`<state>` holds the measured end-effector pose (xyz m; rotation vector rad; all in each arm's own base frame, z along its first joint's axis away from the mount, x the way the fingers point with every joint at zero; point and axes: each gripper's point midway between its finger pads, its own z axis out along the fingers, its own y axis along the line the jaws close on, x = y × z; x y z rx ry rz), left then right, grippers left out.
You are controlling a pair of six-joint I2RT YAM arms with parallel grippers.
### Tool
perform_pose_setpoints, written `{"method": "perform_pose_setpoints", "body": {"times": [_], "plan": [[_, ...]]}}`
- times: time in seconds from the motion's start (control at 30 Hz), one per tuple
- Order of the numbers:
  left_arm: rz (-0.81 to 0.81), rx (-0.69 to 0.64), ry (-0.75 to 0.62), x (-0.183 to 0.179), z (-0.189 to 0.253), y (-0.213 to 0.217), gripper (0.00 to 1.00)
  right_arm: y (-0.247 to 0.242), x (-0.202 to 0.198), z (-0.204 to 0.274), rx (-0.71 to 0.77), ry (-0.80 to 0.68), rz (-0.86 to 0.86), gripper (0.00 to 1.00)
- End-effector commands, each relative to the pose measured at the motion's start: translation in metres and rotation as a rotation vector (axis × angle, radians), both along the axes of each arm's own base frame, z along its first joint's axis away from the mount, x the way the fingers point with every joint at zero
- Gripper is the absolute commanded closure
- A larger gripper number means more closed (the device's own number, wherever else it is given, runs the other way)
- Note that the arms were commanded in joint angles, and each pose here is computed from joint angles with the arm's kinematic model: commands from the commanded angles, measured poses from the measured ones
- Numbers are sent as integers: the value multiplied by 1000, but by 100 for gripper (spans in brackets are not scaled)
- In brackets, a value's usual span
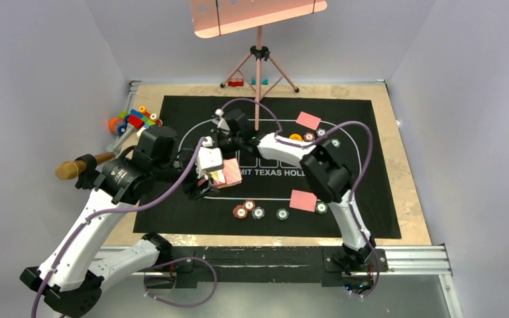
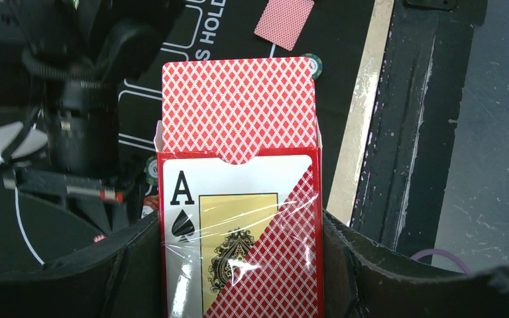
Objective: Distribute texas hold em gaming equipment
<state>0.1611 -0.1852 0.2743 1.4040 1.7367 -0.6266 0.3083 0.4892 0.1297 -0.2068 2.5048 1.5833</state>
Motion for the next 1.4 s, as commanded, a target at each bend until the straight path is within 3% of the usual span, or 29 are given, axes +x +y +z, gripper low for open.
{"method": "perform_pose_setpoints", "body": {"times": [0.0, 0.2, 0.37, 0.7, 1.1, 1.37], "plan": [[-17, -60, -28, -2, 15, -6, 100, 24, 13, 1, -7, -24, -8, 96], [-20, -66, -30, -3, 18, -7, 100, 39, 19, -29, -32, 7, -30, 85], [-17, -61, -31, -2, 18, -6, 100, 42, 18, -38, -44, 18, -22, 63], [-19, -58, -27, -2, 16, -7, 100, 24, 18, 22, -5, -78, -15, 24], [-22, -57, -31, -2, 16, -6, 100, -82, 20, 88, -112, -221, -130, 11], [-21, -57, -29, -1, 14, -7, 100, -140, -26, 142, 85, -280, -172, 7]]}}
